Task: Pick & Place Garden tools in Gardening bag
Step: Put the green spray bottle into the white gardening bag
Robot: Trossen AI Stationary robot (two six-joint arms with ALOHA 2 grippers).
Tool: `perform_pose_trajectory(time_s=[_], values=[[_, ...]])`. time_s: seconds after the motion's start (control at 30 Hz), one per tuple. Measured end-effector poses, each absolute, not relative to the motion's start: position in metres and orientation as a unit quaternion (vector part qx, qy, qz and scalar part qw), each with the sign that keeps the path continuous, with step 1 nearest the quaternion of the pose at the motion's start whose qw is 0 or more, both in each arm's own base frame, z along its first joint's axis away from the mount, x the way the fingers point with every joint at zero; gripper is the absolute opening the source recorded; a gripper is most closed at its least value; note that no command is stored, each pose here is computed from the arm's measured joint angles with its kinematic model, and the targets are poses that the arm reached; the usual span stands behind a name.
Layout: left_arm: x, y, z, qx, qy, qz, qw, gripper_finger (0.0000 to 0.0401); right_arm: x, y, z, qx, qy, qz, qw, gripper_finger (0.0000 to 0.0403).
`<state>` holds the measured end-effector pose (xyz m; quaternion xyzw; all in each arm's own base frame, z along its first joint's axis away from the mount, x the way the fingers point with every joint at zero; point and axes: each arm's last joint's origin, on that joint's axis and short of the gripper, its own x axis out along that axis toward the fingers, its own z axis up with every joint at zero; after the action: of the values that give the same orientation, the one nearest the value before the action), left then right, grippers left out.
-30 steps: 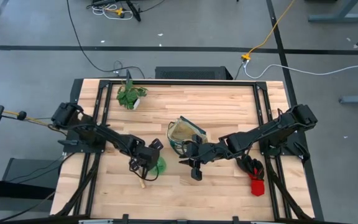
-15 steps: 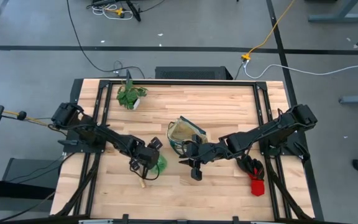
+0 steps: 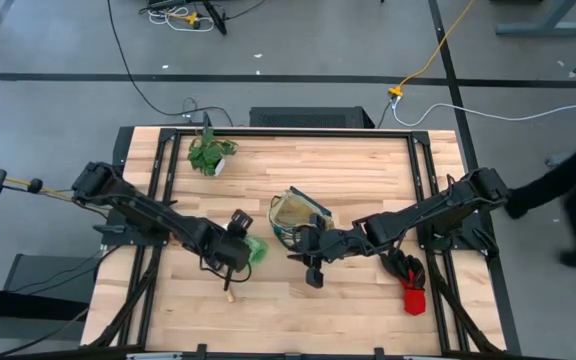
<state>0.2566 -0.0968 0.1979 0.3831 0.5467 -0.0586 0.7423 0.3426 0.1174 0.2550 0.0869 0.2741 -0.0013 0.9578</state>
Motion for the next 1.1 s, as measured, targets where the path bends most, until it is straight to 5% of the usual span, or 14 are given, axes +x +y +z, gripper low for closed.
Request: perform_pose_trajectory(time_s=[0.4, 0.73, 1.1], values=[[0.277, -0.101, 0.279, 0.422, 0.488, 0.049, 0.762, 0.0163, 0.33, 0.112, 0.275, 0.077, 0.26, -0.008, 0.962, 0.0094], [0.302, -0.066, 0.3, 0.423, 0.46, 0.096, 0.775, 0.0163, 0.296, 0.097, 0.315, 0.07, 0.227, -0.051, 0.97, 0.0094], [0.33, -0.041, 0.313, 0.327, 0.359, 0.038, 0.873, 0.0163, 0.27, 0.086, 0.337, 0.067, 0.22, -0.066, 0.971, 0.0094]])
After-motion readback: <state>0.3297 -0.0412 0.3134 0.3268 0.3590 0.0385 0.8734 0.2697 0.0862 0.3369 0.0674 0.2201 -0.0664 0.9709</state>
